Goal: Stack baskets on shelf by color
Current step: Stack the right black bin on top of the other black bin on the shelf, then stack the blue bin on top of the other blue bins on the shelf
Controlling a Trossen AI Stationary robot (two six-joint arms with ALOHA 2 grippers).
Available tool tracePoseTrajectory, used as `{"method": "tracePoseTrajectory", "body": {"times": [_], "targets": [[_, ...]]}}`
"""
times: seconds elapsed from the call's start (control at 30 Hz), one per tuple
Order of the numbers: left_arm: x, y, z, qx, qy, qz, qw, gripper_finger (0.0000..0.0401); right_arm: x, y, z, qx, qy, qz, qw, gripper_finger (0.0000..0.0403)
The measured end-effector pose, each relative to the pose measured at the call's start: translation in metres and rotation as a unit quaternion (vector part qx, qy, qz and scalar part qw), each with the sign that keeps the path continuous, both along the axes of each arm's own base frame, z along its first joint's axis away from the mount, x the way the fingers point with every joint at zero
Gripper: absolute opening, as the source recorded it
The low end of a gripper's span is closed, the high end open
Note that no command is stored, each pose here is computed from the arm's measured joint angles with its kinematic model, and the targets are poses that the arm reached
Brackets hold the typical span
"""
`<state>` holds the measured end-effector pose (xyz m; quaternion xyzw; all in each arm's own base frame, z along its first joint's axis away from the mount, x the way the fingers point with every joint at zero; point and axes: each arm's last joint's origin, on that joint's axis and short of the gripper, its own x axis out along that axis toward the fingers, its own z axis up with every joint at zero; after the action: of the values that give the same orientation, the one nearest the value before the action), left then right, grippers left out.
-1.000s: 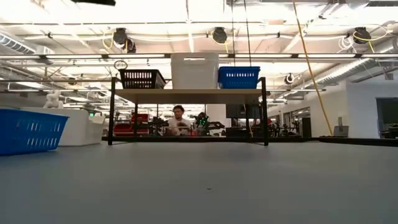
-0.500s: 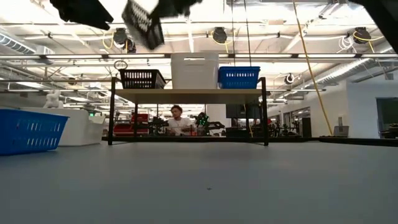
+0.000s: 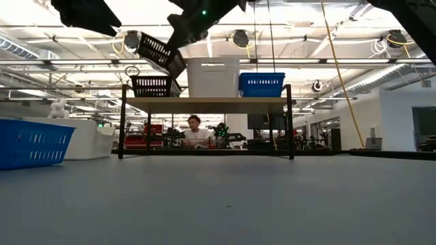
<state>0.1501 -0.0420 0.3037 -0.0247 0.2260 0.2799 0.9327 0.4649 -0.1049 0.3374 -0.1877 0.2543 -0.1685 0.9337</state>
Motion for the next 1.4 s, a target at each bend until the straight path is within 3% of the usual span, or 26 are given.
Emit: {"method": "tracePoseTrajectory", "body": {"times": [0.5, 0.93, 1.07, 1.23, 1.4], "targets": [[0.0, 0.0, 0.0, 0.0, 0.0, 0.0, 1.0, 0.0257, -0.001, -0.004, -0.023, 0.007, 0.026, -0.002, 1.0, 0.0017], [0.0, 0.0, 0.0, 0.0, 0.0, 0.0, 1.0, 0.0257, 0.002, -0.002, -0.016, -0.01, -0.004, 0.006, 1.0, 0.0161], [-0.001, 0.0, -0.001, 0.001, 0.006, 0.002, 1.0, 0.0257, 0.003, 0.011, -0.011, 0.005, -0.018, 0.046, 0.999, 0.0181], [-0.004, 0.002, -0.004, 0.005, 0.024, 0.005, 1.0, 0.0257, 0.005, 0.039, -0.009, 0.028, -0.017, 0.112, 0.993, 0.0177], [-0.011, 0.006, -0.004, 0.009, 0.025, 0.029, 0.999, 0.0257, 0.008, 0.069, -0.027, 0.055, -0.003, 0.155, 0.986, 0.0169]]}}
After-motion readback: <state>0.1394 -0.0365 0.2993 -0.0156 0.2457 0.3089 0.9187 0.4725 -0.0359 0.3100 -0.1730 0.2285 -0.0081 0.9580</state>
